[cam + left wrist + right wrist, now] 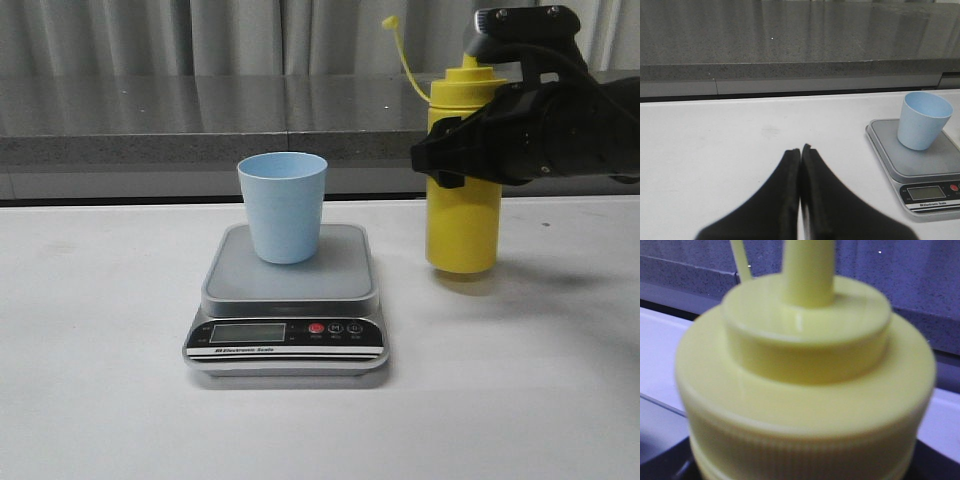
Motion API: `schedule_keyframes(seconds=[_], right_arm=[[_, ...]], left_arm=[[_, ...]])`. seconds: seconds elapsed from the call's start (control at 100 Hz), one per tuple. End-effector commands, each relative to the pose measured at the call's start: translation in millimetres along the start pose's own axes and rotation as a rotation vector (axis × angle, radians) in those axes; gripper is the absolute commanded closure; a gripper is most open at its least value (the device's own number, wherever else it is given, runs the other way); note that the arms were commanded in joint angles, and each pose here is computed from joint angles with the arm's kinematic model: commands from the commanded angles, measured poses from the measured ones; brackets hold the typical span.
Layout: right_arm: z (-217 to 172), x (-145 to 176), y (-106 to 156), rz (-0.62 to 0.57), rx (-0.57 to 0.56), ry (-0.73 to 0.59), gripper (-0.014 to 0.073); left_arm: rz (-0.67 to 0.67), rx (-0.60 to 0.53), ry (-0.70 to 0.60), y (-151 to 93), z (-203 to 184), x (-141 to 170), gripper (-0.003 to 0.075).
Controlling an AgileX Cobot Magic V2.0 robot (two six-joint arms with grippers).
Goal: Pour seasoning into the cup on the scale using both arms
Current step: 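Turn the bottle upright and lower it to the table with the right gripper, then open the right gripper and withdraw it from the bottle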
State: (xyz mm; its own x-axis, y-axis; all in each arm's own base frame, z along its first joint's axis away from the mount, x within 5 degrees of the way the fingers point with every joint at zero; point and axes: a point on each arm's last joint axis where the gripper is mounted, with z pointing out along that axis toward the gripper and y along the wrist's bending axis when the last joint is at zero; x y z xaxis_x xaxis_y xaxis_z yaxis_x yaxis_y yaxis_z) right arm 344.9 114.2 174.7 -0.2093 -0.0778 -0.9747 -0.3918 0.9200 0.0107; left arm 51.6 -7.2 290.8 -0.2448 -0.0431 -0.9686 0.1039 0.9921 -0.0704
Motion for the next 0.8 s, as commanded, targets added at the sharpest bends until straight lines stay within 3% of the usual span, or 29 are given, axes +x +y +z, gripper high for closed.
schedule_keyframes(seconds=[0.0, 0.27, 0.37, 0.46, 0.68, 0.79], right_arm=[[0, -22, -2, -0.009, -0.003, -0.178, 0.0655], [5, -14, -4, 0.015, 0.012, -0.194, 0.0649], [6, -11, -4, 0.017, 0.013, -0.186, 0.0596], [6, -11, -4, 0.017, 0.014, -0.183, 0.0472], [5, -12, -4, 0.018, 0.014, -0.189, 0.0042], [5, -12, -4, 0.018, 0.014, -0.188, -0.0071]], left_arm=[[-0.011, 0.004, -0.097, -1, -3, -15, 0.0741], [-0.011, 0.004, -0.097, -1, -3, -15, 0.0741], [-0.011, 0.004, -0.097, -1, -3, -15, 0.0741], [-0.011, 0.004, -0.097, -1, -3, -15, 0.0741], [-0.011, 0.004, -0.097, -1, -3, -15, 0.0741], [-0.011, 0.004, -0.097, -1, -3, -15, 0.0741]])
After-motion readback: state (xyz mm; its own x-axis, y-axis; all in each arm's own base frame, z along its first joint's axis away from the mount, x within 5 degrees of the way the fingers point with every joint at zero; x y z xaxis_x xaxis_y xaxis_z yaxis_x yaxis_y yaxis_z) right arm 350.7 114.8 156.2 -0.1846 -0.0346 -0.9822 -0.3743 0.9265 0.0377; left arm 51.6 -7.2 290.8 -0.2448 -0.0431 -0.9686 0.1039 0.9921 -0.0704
